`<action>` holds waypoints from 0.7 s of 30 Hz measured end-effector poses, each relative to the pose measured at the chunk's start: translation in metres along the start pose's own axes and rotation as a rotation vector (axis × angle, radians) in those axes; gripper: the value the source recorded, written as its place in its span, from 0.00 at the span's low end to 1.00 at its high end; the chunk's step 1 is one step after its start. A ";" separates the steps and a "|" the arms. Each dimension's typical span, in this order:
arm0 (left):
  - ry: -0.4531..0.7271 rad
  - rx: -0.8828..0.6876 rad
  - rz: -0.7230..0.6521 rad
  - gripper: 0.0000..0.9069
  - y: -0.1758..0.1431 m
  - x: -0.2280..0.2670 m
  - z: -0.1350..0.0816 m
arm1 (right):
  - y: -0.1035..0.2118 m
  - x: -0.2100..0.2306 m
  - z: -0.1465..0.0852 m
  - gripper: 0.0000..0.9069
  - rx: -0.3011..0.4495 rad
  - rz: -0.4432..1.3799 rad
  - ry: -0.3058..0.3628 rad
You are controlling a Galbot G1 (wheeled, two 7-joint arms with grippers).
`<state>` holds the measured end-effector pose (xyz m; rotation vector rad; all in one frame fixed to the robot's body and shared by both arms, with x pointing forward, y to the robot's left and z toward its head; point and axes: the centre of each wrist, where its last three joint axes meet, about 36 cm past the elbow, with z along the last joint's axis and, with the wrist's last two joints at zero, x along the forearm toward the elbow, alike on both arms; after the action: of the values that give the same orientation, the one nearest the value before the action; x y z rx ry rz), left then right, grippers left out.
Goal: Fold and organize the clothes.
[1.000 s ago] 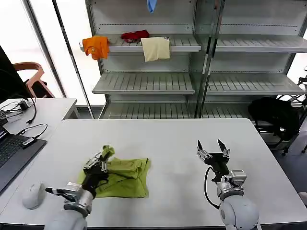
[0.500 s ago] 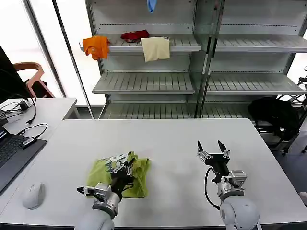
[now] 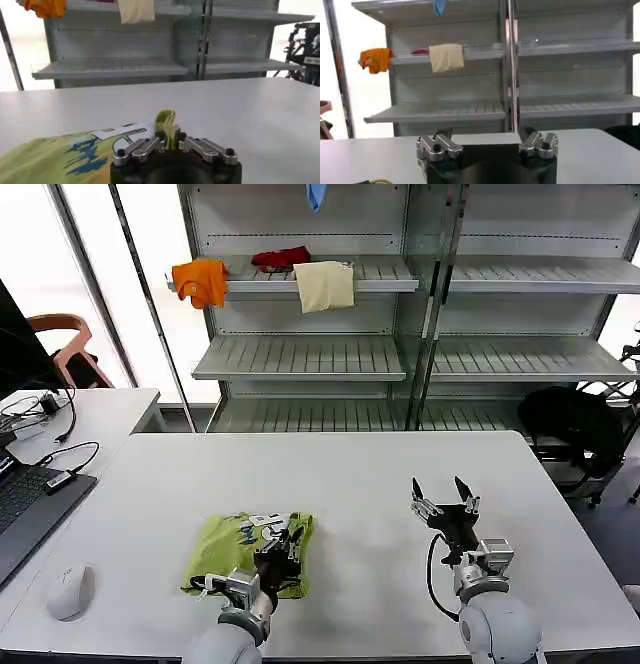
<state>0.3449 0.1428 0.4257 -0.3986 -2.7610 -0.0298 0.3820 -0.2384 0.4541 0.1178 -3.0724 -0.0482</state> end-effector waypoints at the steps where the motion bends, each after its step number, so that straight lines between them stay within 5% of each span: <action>1: 0.004 -0.004 0.001 1.00 0.000 -0.001 0.001 | 0.000 -0.001 0.000 1.00 0.004 -0.005 -0.001; 21: -0.021 0.056 0.054 1.00 -0.011 0.008 -0.006 | 0.012 -0.016 0.025 1.00 0.053 -0.059 0.040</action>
<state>0.3365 0.1337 0.4346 -0.4601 -2.7634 0.0658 0.3951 -0.2249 0.4288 0.2100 -3.0304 0.0320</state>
